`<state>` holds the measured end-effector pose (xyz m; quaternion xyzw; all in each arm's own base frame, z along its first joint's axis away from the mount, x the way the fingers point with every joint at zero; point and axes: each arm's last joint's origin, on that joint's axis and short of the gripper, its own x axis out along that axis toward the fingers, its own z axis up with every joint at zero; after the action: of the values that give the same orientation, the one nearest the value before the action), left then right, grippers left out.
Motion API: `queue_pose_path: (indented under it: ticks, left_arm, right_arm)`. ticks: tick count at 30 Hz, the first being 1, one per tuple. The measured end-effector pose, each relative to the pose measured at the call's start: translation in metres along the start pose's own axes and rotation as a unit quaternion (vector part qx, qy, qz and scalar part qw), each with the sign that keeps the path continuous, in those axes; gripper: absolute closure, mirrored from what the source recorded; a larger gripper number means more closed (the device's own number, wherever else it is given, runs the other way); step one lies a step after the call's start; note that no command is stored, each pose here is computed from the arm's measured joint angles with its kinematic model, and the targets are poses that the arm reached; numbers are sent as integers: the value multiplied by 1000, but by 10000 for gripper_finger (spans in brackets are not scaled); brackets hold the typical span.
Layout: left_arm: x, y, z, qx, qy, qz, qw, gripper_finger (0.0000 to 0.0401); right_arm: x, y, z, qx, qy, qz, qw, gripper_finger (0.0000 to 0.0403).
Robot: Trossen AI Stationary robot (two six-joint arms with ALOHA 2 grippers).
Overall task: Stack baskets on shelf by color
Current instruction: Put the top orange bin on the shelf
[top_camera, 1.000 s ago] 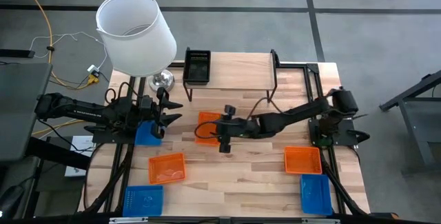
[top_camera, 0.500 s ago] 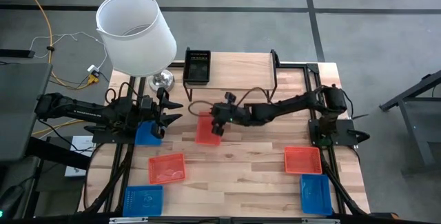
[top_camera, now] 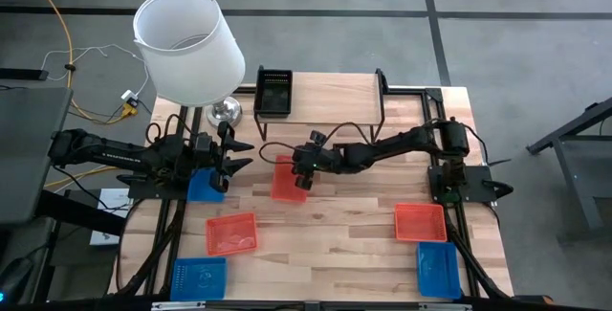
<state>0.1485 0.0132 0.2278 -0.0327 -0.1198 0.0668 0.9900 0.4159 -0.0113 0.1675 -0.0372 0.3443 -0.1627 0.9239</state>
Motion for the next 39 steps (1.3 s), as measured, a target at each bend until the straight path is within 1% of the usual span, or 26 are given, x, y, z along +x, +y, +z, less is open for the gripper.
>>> queue_pose_path:
  ticks: [4, 8, 19, 26, 31, 39]
  left_arm:
    - [0, 0, 0, 0, 0, 0, 1000, 240]
    - [0, 0, 0, 0, 0, 0, 1000, 240]
    - [0, 0, 0, 0, 0, 0, 1000, 240]
    - [0, 0, 0, 0, 0, 0, 1000, 240]
    - [0, 0, 0, 0, 0, 0, 1000, 240]
    - [0, 0, 0, 0, 0, 0, 1000, 240]
  right_arm:
    - [2, -6, -4, -2, 20, -3, 1000, 207]
    - [4, -12, -8, -3, 43, -8, 999, 202]
    - [6, -22, -16, -3, 84, -11, 996, 216]
    - [7, -29, -19, 4, 103, -15, 995, 235]
    - [8, -33, -22, 23, 117, 2, 993, 246]
    - [7, -33, -25, 30, 135, -2, 990, 247]
